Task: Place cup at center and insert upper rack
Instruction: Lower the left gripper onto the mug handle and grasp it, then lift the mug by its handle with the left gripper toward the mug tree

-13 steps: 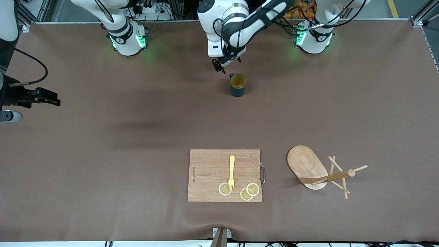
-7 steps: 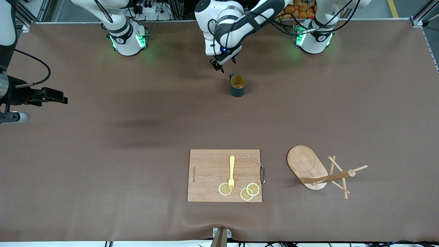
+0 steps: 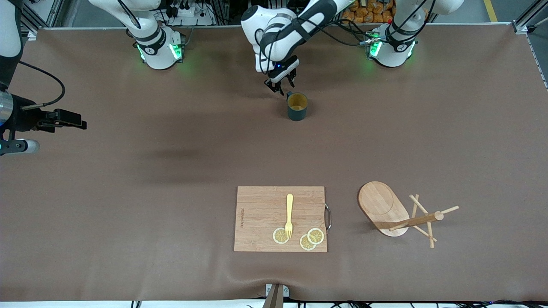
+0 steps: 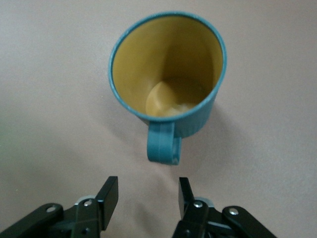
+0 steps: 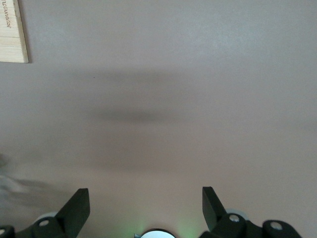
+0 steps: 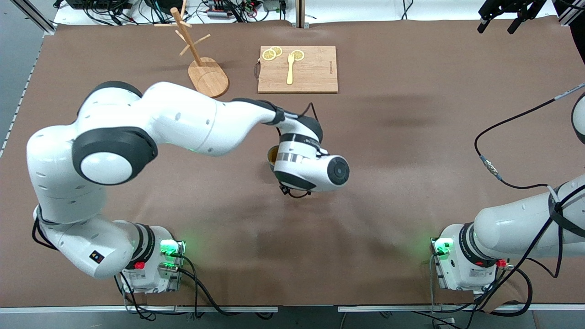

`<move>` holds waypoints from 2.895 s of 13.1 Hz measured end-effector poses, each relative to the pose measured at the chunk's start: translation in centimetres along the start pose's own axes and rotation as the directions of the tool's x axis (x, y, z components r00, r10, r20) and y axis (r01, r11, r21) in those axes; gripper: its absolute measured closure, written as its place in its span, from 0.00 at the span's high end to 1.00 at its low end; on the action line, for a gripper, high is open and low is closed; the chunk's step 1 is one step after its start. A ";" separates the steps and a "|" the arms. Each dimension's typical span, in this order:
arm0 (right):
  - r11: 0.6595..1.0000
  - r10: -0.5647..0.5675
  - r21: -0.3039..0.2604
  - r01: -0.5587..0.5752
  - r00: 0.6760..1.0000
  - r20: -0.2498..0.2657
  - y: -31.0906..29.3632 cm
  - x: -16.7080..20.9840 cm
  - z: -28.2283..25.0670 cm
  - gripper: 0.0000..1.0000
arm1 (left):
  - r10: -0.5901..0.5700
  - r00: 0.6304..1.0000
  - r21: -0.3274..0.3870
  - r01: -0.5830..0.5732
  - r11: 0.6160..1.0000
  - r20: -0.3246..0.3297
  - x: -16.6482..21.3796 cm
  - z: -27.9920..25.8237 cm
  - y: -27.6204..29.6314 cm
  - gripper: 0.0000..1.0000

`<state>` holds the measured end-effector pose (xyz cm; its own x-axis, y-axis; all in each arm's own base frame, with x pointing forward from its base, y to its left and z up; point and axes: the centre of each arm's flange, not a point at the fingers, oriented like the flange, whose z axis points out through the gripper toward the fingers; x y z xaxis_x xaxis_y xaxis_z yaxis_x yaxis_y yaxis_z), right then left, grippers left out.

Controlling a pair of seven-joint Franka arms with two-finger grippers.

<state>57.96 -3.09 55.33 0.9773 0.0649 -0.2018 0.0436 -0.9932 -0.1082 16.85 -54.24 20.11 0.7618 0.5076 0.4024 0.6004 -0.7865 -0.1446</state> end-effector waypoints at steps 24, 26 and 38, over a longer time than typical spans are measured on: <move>1.000 -0.019 0.000 0.019 1.000 -0.006 -0.9 0.1 -0.2 1.00 | -0.180 0.978 -0.098 0.170 0.981 -0.105 9.8 -6.6 5.4 0.21; 0.999 -0.033 -0.021 0.032 0.999 -0.021 -0.7 0.0 -0.9 1.00 | -0.216 0.976 -0.087 0.213 0.973 -0.036 16.1 -9.2 7.0 0.21; 0.994 -0.040 -0.109 0.025 0.989 -0.141 0.8 -0.5 -4.0 1.00 | -0.135 0.867 -0.092 0.202 0.975 0.479 51.9 -10.7 3.0 0.21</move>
<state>58.35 -4.27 59.26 0.9942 0.0903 -0.0577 0.0901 -0.9959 -0.0066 55.60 -34.05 50.22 0.6964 0.7147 -0.0643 0.7171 -0.6966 0.0235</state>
